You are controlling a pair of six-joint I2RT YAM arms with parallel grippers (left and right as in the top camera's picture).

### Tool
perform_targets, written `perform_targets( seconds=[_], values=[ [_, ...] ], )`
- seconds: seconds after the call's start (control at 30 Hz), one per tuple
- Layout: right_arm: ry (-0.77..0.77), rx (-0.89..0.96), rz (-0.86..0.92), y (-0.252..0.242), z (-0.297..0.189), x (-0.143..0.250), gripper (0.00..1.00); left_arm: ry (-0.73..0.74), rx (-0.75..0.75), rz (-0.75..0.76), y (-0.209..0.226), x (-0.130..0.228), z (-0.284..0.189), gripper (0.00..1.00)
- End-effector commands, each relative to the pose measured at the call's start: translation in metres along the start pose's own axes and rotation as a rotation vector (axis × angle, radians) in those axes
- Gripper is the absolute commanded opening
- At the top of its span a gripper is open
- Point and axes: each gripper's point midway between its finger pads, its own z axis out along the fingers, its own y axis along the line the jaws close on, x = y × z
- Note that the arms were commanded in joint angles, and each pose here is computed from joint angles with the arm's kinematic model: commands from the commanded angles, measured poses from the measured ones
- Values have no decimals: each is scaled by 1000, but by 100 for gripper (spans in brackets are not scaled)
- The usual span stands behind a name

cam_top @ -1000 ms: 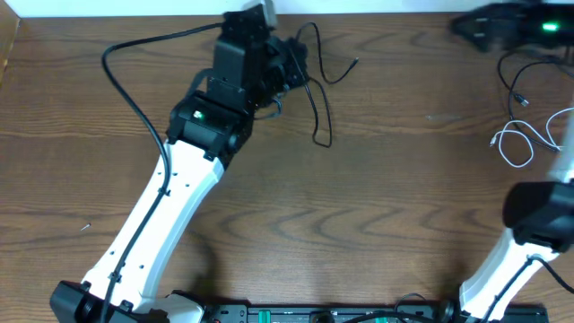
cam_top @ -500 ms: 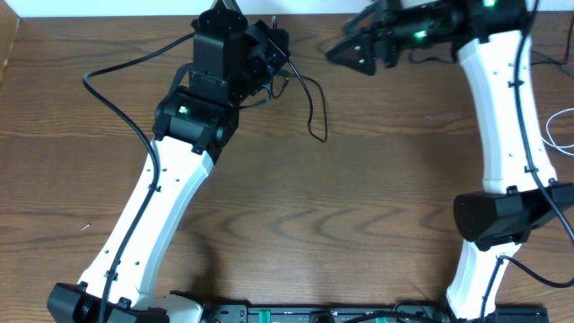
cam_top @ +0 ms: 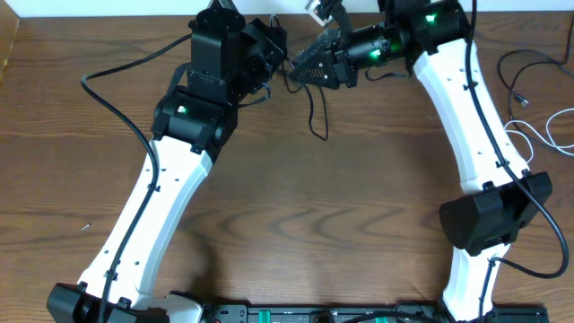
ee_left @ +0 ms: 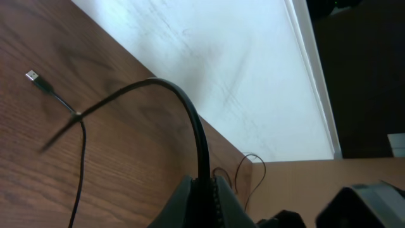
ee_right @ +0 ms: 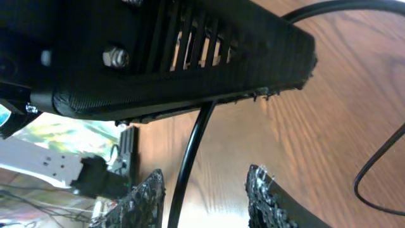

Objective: Untangle cables

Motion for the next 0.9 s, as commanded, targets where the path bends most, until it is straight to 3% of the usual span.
perform_targets(
  seconds=[0.0,0.23,0.4,0.47,0.5,0.67,0.87],
  values=[
    [-42,-83,12,14,2,-8,35,-20,1,-3,-1,-5,-1,7],
    [-53,-89,61,6,12,-8,1,-20,1,-2,-1,-5,-1,7],
    [-65,-63,64,-2,4,-8,1,-39,-15,11,2,-8,-1,8],
    [-80,-35,93,-12,-5,-11,1,-47,-32,29,6,-10,-1,17],
    [-89,-9,113,-19,-10,-12,1,-52,-48,28,9,-10,-1,30],
    [-211,228,170,-71,-74,-34,1,-136,-222,29,46,-21,-7,62],
    [-463,460,155,-86,-219,-78,1,-212,-438,77,90,-30,-24,65]
  ],
)
